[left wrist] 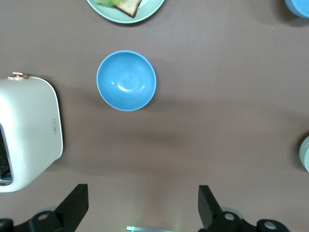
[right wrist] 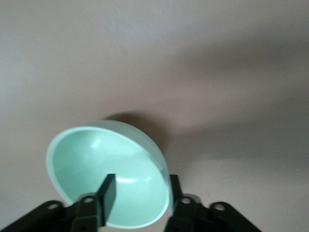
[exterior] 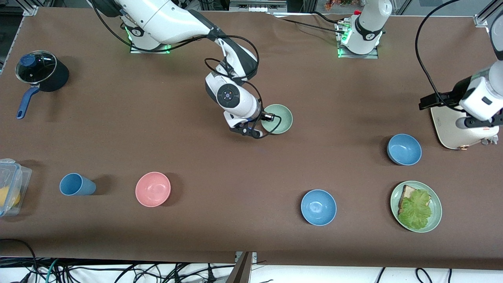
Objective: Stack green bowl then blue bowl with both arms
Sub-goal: 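Release the green bowl while the left gripper reaches the blue bowl, then grasp the light blue bowl rim with the left gripper, then carry the blue bowl over the green bowl with the left gripper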
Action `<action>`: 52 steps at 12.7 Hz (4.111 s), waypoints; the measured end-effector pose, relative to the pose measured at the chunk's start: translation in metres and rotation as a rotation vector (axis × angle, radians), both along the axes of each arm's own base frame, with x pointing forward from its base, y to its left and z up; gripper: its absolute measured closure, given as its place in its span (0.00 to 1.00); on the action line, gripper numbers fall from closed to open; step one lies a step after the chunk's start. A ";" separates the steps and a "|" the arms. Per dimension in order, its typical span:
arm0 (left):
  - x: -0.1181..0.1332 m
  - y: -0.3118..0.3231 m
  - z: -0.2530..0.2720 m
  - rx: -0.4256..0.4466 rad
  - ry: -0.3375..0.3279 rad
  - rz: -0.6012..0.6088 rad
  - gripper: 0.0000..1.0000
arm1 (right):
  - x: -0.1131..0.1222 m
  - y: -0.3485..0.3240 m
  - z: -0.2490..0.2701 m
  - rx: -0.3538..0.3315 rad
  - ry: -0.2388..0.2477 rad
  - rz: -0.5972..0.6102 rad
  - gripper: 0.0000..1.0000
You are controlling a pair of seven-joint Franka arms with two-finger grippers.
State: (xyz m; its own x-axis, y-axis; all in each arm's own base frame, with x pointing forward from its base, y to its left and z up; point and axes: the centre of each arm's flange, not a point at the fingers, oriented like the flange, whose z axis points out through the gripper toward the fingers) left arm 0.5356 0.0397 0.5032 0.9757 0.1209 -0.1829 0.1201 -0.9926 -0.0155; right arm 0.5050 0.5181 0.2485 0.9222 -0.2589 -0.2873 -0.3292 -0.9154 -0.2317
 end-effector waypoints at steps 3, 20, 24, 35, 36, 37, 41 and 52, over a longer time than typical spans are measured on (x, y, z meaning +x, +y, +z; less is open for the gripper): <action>-0.019 0.002 -0.061 0.020 -0.032 -0.007 0.00 | 0.050 -0.031 0.074 -0.035 -0.055 0.046 0.10; 0.010 0.127 -0.281 0.049 -0.118 -0.080 0.03 | 0.168 -0.487 0.248 -0.240 -0.171 0.265 0.00; 0.018 0.127 -0.296 0.045 -0.105 -0.084 0.29 | 0.145 -0.550 0.282 -0.273 -0.137 0.274 0.00; 0.030 0.107 -0.264 0.021 -0.062 -0.113 0.95 | 0.108 -0.569 0.333 -0.342 -0.175 0.351 0.00; 0.030 0.099 -0.243 0.014 -0.049 -0.123 0.95 | 0.105 -0.574 0.333 -0.340 -0.174 0.372 0.00; 0.029 0.087 -0.220 0.000 -0.036 -0.133 0.95 | 0.102 -0.576 0.334 -0.338 -0.175 0.397 0.00; 0.023 -0.011 -0.158 -0.108 -0.005 -0.172 0.95 | 0.099 -0.561 0.333 -0.328 -0.175 0.443 0.00; -0.016 -0.304 -0.194 -0.272 -0.003 -0.073 0.95 | 0.100 -0.549 0.325 -0.269 -0.178 0.434 0.00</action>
